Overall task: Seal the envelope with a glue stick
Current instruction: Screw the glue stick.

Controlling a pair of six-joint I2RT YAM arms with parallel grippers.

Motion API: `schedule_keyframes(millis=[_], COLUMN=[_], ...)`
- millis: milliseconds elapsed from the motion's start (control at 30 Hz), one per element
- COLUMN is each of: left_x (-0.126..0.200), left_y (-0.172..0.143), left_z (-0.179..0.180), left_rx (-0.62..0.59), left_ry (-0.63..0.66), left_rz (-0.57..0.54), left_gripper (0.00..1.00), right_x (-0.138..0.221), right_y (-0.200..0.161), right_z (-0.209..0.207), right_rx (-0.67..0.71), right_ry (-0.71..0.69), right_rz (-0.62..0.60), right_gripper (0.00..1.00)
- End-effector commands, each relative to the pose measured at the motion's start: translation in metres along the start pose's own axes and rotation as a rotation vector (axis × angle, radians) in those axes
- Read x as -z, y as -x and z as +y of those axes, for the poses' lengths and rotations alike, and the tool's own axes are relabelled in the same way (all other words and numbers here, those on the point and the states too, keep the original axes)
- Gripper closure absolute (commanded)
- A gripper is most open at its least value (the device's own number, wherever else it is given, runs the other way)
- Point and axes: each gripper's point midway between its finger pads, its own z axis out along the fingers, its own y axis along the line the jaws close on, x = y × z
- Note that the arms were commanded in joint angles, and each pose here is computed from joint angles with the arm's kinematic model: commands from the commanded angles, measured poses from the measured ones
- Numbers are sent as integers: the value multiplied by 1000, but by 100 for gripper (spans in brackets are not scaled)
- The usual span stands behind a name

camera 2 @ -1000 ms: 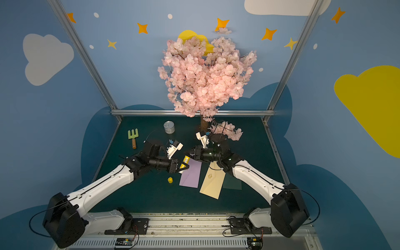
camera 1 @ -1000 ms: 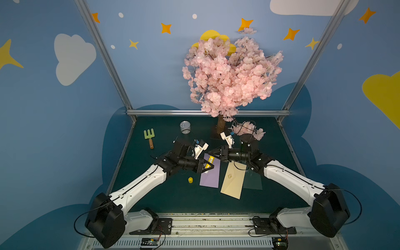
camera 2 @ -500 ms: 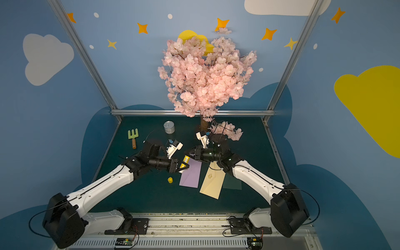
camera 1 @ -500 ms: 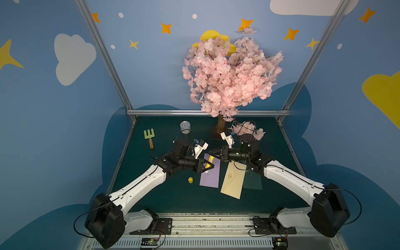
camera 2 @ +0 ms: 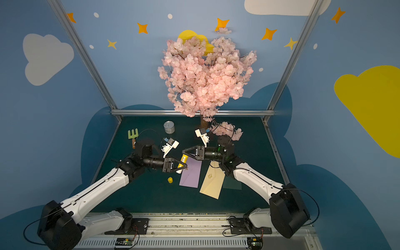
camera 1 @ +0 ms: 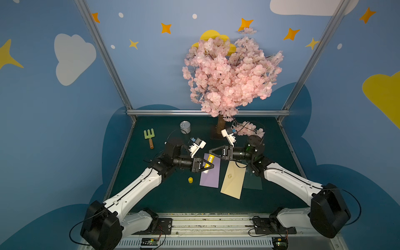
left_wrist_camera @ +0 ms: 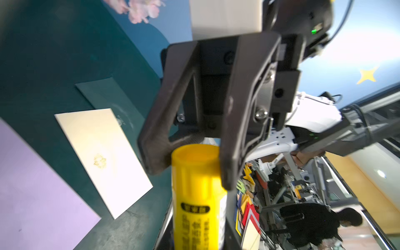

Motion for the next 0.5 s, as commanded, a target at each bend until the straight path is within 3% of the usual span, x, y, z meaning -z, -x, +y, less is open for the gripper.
schedule_keyframes(millis=[0,167,300,400,467], left_x=[4,8,9,10,11], left_y=[7,5,0,-1,0], left_z=[-26,-45,-37,-22,-15], left_rx=[-27,-47,-47,-47,-55], left_ry=[-127,-209,-151,-50,-9], left_rz=[1,28,24,2,-17], left_gripper=[97,97,97,97,97], right_x=[6,8,8,5,2], right_y=[-14,-16,-10,-13,-17], right_z=[59,67,58,46,36], right_rx=[171,189,159,131,110], right_ry=[229,286,245,166,101], right_rz=[86,97,71,74,86], right_gripper=[90,89,53,40,37])
